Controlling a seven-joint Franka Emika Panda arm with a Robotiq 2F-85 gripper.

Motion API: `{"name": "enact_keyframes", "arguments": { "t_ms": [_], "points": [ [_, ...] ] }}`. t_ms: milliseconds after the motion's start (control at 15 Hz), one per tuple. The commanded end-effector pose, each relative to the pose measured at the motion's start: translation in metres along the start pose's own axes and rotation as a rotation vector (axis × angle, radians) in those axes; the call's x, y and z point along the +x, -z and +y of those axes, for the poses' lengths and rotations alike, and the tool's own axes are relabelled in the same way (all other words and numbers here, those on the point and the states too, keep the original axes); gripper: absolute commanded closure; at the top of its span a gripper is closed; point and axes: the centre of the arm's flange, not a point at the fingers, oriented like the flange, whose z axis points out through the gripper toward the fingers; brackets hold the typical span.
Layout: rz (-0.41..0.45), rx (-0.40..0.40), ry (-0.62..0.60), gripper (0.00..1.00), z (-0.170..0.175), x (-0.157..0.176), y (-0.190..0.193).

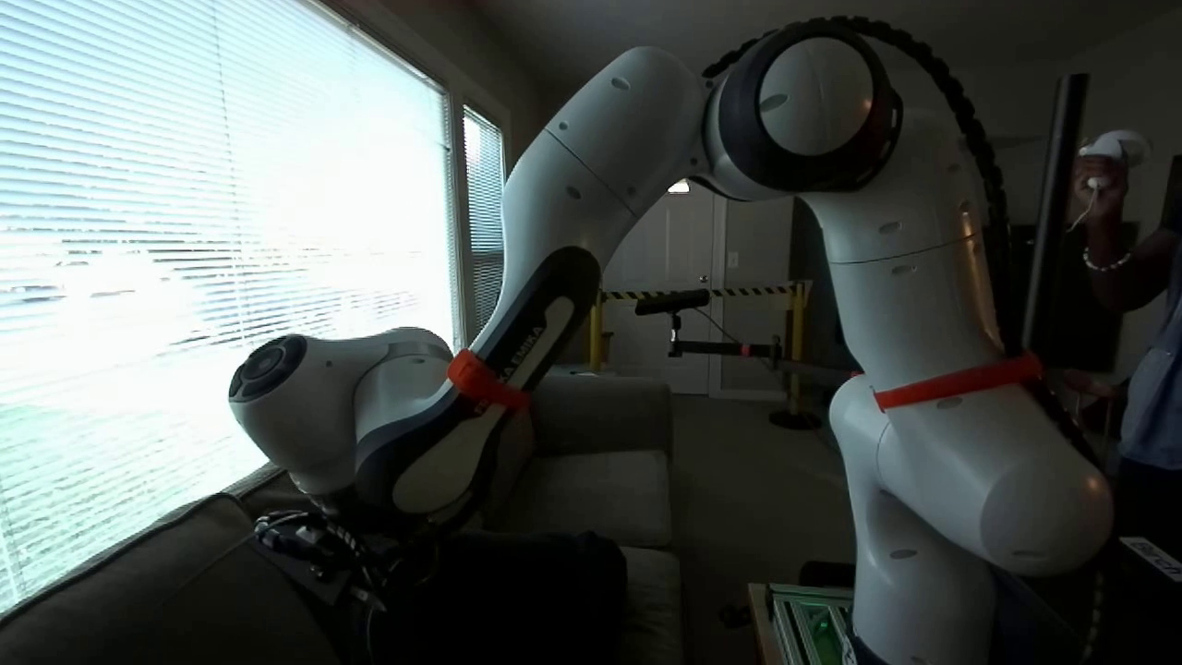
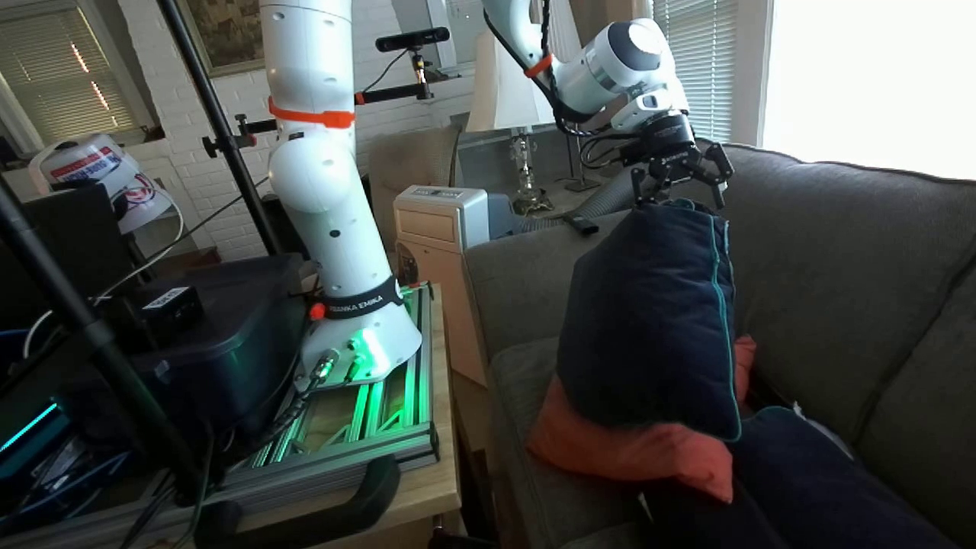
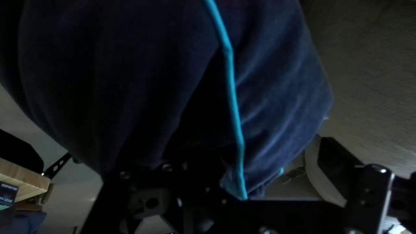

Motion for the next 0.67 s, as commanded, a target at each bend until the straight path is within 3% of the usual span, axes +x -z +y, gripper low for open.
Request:
{"name": "enact_keyframes", "arguments": {
  "t_ms": [0,600],
  "points": [
    [-0.042,0.056,-0.061,0.00,-0.004,0.005,0.010],
    [-0.165,0.137,-0.099,0.00,-0.012,0.021,0.026]
  ]
}}
